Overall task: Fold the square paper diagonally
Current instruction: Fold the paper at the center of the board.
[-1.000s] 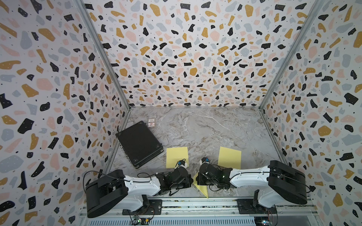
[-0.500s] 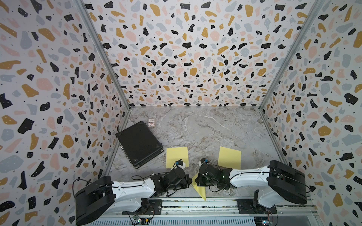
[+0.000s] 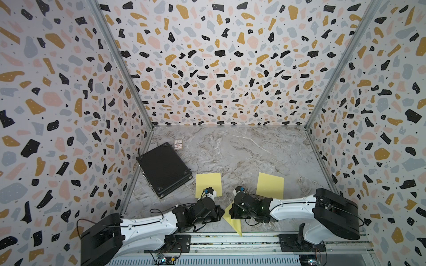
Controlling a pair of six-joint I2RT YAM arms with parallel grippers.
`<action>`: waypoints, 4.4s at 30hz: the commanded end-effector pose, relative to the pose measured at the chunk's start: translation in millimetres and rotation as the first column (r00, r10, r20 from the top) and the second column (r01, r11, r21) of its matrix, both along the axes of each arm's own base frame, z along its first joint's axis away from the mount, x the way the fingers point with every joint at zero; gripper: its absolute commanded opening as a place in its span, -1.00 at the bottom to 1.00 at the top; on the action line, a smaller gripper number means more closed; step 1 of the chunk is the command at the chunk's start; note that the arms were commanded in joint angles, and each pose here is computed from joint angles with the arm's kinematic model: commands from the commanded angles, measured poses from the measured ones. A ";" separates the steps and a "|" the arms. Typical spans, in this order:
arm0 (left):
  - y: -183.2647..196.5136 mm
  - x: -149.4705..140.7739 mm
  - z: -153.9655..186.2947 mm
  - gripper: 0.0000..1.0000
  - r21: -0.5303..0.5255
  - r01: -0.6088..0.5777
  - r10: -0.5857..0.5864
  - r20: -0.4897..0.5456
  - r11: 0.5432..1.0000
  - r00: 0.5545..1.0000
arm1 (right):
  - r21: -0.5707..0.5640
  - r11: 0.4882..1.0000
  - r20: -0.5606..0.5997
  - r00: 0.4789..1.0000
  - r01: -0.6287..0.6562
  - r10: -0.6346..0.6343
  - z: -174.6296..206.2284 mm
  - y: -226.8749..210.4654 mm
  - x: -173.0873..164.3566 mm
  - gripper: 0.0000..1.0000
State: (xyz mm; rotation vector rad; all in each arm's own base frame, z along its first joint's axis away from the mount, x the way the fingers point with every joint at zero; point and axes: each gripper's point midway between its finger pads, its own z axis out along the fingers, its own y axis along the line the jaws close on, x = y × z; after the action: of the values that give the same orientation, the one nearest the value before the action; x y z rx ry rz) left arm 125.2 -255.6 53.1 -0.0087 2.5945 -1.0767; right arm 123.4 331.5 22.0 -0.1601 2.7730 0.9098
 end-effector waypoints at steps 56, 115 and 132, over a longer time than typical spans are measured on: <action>19.1 4.0 -45.1 -1.00 0.179 -0.016 0.021 -0.026 0.984 0.999 | -0.019 1.000 0.031 0.999 -0.019 0.020 18.8 3.0 3.9 -0.97; 11.7 13.7 1.2 -0.73 -0.051 -0.130 0.129 -0.018 0.990 0.991 | -0.108 0.994 -0.071 0.997 -0.035 0.027 -26.3 -12.6 -11.6 -0.38; -1.5 7.7 -10.5 -0.58 -0.031 -0.065 0.063 -0.057 0.997 0.996 | -0.121 0.992 -0.076 0.997 -0.031 0.022 -28.8 -15.6 -12.6 -0.46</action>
State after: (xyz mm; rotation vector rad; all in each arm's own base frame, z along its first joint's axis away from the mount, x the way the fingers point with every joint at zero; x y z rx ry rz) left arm 128.5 -245.5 29.5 -0.1502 2.6483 -1.0402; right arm 123.2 350.8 26.9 -0.2021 2.7726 0.9736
